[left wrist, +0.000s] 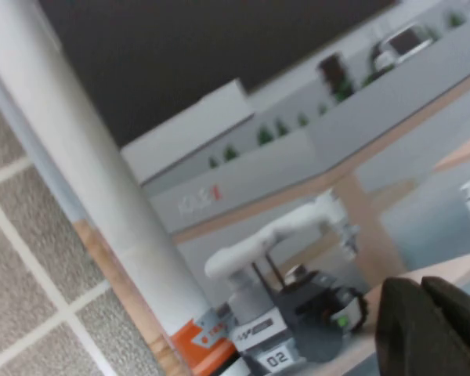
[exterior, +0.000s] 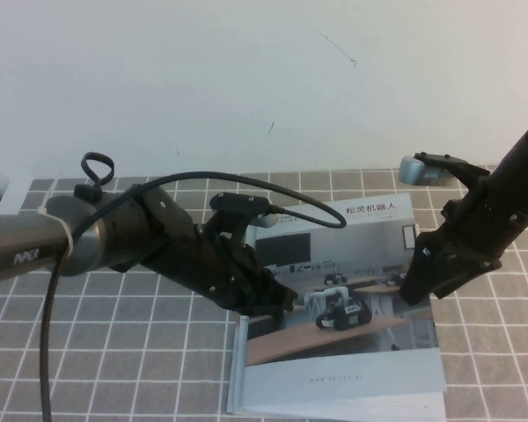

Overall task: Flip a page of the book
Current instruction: Open the closed book

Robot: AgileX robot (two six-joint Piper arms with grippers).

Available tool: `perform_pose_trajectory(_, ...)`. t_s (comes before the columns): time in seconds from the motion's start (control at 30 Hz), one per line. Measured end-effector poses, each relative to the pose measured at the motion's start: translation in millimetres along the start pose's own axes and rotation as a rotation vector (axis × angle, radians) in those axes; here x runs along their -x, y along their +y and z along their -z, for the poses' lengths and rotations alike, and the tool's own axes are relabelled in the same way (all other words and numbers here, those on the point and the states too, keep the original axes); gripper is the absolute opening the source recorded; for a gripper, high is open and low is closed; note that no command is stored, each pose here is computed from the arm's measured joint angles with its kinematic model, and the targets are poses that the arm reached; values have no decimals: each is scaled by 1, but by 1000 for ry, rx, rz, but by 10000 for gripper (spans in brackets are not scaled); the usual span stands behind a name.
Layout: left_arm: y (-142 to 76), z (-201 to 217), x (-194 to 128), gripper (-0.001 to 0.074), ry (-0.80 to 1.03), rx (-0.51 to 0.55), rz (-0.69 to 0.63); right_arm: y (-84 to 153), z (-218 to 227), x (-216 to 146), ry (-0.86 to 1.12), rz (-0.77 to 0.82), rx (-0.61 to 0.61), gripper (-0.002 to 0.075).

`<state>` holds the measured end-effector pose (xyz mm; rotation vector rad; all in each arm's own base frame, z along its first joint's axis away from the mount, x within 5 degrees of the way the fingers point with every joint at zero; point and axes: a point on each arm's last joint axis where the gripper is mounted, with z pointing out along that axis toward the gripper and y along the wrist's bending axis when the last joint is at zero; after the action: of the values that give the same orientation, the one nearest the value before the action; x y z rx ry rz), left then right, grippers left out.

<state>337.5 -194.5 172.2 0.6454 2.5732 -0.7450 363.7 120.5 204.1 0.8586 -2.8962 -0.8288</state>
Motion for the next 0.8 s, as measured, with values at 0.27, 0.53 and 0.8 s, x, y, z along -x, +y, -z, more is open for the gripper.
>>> perform_pose_trajectory(0.27,1,4,1,-4,24,32,-67,-5,-2,3,-35,-91,-70,454)
perform_pose_trajectory(0.53,7,5,-1,-4,58,94,-92,-6,-4,3,-48,-137,-79,451)
perform_pose_trajectory(0.8,11,5,0,-4,46,132,-92,-19,-22,-1,-101,-223,-110,450)
